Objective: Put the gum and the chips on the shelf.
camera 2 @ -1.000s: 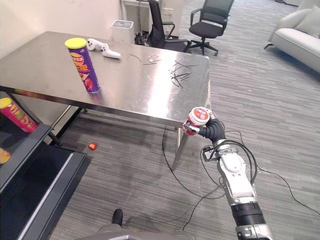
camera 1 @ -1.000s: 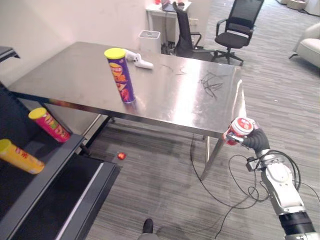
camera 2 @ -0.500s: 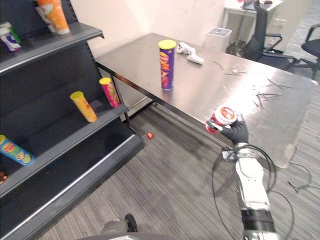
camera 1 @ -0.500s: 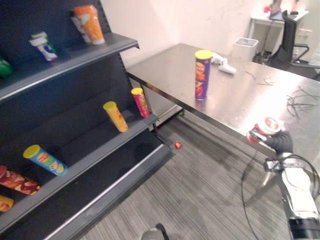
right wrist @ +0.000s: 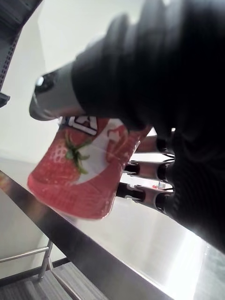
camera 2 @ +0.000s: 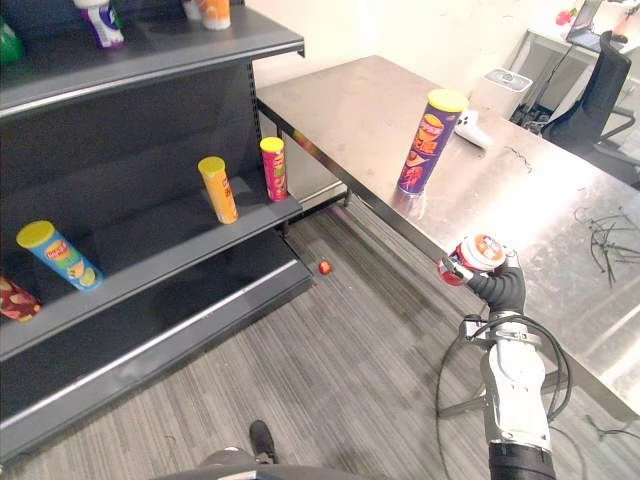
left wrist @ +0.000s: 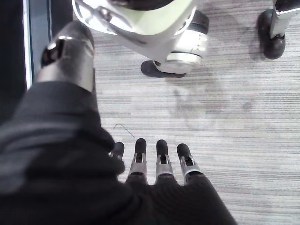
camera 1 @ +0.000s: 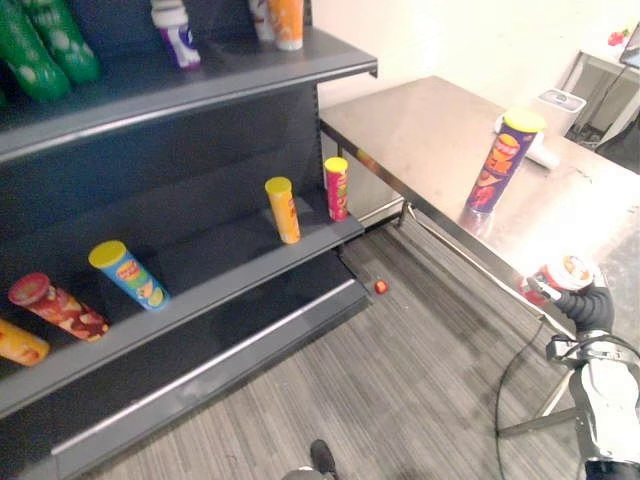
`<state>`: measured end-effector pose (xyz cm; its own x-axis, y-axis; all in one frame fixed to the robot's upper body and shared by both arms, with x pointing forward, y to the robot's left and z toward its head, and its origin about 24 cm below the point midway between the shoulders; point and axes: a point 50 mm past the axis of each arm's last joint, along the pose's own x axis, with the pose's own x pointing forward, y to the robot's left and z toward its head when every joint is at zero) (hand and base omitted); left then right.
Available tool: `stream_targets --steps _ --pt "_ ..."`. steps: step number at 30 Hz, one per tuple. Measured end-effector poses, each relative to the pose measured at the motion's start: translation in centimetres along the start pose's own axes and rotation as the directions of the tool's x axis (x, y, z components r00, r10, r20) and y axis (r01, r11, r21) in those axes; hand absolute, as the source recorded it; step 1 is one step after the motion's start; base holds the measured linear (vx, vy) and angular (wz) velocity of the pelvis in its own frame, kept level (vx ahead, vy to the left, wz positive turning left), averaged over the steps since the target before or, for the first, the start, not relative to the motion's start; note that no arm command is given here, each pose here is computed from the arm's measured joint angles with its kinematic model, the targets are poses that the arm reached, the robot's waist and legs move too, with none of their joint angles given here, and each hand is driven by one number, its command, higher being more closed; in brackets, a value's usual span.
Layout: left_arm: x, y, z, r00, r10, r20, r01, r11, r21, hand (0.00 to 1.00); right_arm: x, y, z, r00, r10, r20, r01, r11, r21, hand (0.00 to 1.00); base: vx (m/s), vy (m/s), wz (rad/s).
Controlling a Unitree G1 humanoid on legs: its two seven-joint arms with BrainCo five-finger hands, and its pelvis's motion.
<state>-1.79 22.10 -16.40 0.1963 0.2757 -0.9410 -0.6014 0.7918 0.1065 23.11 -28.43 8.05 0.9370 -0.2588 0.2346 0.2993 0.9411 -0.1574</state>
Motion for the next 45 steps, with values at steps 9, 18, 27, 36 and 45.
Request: stream_targets --steps 9,18,27,36,45 --pt "0.4 -0.7 3.1 0.993 -0.031 0.117 0.035 0.999 -0.038 0.00 1.4 0.9 1.3 0.998 0.007 0.070 -0.006 1.000 -0.016 1.00 0.05 -0.071 0.07" --pt "0.7 -1.4 4.9 0.989 -0.023 0.145 0.030 0.999 -0.045 0.00 1.3 0.7 2.0 0.993 -0.004 0.116 0.007 1.000 -0.028 1.00 0.10 0.093 1.14" --pt "0.9 -0.9 4.5 0.993 0.007 0.116 -0.004 1.000 -0.028 0.00 0.9 1.4 2.4 0.991 -0.005 0.136 0.005 1.000 0.004 1.00 0.19 -0.003 1.09" --pt "0.7 -2.5 3.8 0.993 -0.022 0.117 0.030 0.997 -0.067 0.00 3.3 2.4 4.2 0.978 0.030 0.207 -0.039 0.999 0.036 1.00 0.24 -0.125 0.47" --pt "0.5 -2.5 3.4 0.990 -0.034 0.135 0.037 0.999 -0.016 0.00 2.6 2.0 2.8 0.990 0.017 0.139 -0.021 0.999 0.025 1.00 0.00 -0.013 0.12"
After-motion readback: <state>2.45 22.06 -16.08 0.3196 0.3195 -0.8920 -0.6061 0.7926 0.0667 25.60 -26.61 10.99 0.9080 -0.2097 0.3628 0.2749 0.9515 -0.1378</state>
